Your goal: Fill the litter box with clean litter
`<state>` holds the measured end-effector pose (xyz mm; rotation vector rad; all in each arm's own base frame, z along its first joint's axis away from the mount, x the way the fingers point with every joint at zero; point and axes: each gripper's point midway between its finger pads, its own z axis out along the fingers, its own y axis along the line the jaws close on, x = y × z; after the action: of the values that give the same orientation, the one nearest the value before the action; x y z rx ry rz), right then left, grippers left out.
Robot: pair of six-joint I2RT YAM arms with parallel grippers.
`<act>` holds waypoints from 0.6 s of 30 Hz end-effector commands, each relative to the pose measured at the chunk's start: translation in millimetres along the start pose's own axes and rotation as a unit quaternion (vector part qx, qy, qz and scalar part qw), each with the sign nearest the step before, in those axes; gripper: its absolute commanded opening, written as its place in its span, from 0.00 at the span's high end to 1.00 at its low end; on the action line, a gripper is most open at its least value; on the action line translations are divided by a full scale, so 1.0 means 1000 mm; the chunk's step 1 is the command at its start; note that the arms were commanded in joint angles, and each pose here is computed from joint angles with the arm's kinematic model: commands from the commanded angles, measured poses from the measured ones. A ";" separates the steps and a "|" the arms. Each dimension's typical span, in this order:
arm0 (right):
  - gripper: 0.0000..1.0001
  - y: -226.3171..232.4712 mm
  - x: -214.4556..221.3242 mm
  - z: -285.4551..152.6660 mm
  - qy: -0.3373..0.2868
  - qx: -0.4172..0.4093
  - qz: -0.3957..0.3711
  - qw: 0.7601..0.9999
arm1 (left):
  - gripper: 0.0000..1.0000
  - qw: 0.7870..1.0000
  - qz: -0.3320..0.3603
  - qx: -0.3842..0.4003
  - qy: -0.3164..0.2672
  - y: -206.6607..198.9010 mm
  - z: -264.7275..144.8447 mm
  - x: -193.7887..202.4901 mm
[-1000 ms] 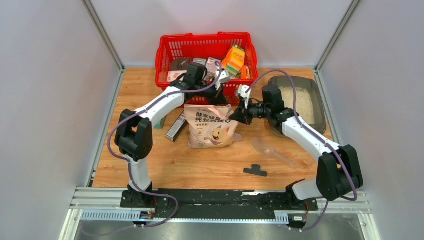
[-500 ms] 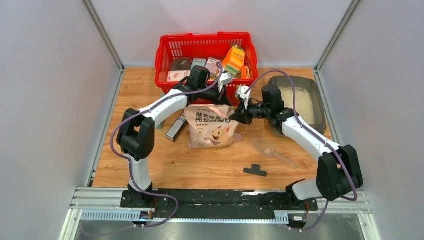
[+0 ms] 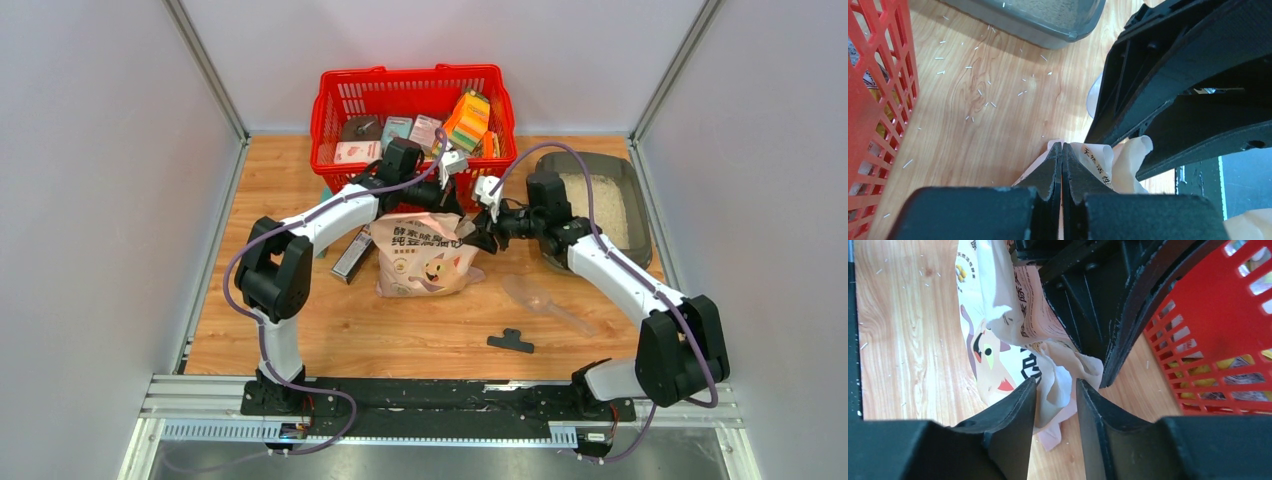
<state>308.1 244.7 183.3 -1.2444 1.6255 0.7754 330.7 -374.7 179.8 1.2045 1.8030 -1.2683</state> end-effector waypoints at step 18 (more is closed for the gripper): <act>0.42 -0.032 -0.026 0.000 -0.032 0.027 -0.076 0.996 | 1.00 0.999 0.007 0.039 -0.022 -0.029 -0.009 -0.023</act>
<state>320.9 237.1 183.7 -1.2796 1.5833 0.6981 327.2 -375.2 182.3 1.1916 1.8134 -1.3049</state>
